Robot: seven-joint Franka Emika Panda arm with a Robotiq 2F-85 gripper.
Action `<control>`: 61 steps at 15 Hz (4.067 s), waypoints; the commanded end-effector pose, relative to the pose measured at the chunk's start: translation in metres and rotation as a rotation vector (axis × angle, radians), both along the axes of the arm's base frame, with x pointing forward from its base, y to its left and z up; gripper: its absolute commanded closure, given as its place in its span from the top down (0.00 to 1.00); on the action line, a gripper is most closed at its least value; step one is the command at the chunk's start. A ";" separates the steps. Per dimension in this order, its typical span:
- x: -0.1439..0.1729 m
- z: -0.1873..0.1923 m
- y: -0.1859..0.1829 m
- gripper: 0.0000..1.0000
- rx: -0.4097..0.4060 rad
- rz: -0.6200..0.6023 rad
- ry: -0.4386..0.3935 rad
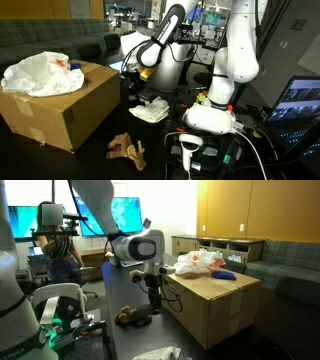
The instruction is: Retrieve the stuffed deer from the box and place it on the table. Lift the black object on the table and position it on top of the box. Take the plastic on the box and place it to the right of the table. Grab the red toy and the towel, then place them on the box. Lastly, pick up the blue object from the box and place it on the table.
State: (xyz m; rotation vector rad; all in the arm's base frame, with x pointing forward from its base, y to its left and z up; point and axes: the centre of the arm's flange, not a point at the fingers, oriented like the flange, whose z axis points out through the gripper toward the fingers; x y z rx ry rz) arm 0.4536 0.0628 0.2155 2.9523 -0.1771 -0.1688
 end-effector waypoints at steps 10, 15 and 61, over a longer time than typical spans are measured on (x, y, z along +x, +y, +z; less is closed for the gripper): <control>0.167 0.153 -0.009 0.34 -0.022 -0.164 -0.085; 0.216 0.145 -0.007 0.34 -0.023 -0.199 -0.081; 0.199 0.161 0.167 1.00 0.112 0.047 -0.397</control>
